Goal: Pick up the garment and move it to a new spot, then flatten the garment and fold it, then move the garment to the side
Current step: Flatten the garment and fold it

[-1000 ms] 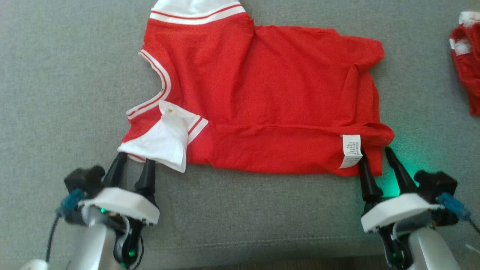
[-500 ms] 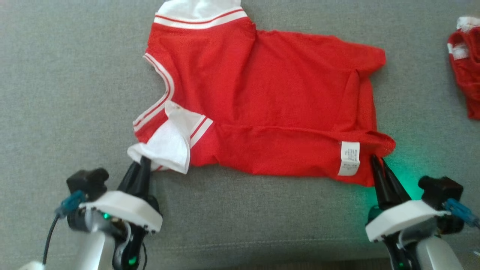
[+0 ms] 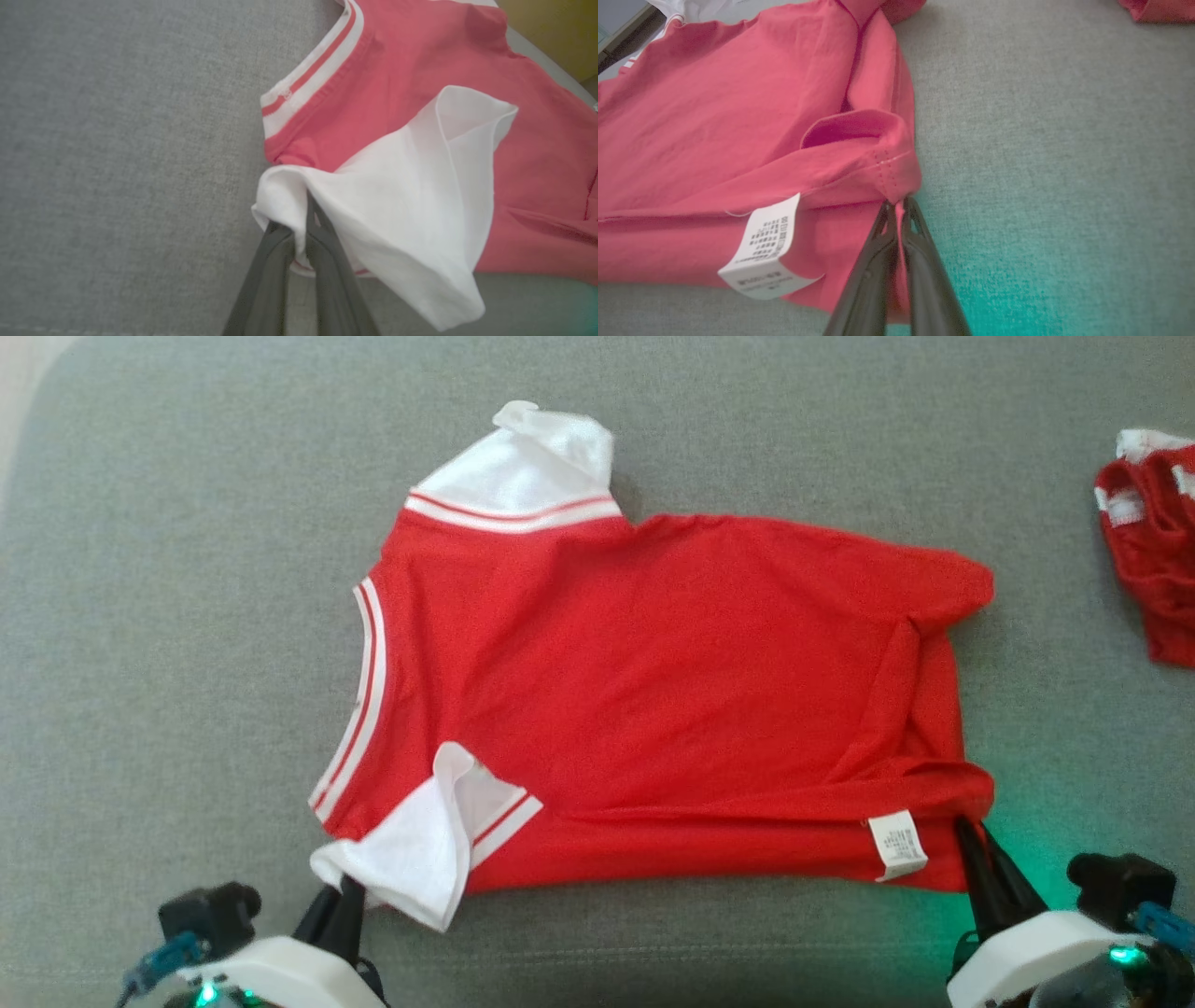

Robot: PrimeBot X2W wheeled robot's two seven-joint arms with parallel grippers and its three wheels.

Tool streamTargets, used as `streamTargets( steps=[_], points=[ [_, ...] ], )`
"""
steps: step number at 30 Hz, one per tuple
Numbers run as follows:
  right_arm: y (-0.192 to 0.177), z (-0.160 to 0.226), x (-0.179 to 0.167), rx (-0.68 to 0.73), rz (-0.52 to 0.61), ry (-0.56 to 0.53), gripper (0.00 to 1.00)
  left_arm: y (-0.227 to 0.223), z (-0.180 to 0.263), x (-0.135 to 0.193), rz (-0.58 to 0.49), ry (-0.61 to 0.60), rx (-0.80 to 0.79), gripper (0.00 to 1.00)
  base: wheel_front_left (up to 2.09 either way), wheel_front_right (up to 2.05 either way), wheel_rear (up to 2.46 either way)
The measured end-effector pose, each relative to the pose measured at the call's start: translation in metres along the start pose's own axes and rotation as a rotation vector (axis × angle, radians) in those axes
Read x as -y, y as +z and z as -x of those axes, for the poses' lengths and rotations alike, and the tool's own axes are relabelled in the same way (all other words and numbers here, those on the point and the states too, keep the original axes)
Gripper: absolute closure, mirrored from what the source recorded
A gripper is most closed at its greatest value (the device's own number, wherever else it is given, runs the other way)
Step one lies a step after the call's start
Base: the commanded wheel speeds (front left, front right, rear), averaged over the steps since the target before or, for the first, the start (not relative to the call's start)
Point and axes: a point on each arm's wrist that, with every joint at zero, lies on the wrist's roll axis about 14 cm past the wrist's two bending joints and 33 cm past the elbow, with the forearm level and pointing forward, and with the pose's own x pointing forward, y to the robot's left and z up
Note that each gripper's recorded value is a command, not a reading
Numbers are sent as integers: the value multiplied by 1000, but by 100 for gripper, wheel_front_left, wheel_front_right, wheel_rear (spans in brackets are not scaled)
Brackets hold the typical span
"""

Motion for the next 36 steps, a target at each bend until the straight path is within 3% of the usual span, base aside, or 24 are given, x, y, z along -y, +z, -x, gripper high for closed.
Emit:
streamTargets(
  steps=[1,2,3,4,8,16,23,29,36],
  points=[
    [-1,1,0,-3,-2,1,100,-2,2,1,3,1,-6,100,0,0,0],
    [-3,2,-1,-7,-11,4,76,-1,4,3,7,-4,5,100,0,0,0],
    [-4,3,-2,-12,-15,8,33,1,4,4,8,-6,17,51,0,0,0],
    [-3,3,-3,-8,-15,13,0,3,5,6,7,-10,24,0,0,0,0],
    [8,4,-5,40,-13,17,0,11,3,14,-16,-23,70,0,0,0,0],
    [88,19,-11,332,88,24,0,61,4,34,-88,-59,285,0,0,0,0],
    [131,39,-23,481,150,32,0,95,18,45,-146,-62,426,0,0,0,0],
    [144,48,-33,524,154,44,0,138,35,53,-255,-44,617,0,0,0,0],
    [146,49,-36,525,153,45,0,140,34,54,-262,-37,623,0,0,0,0]
  ],
)
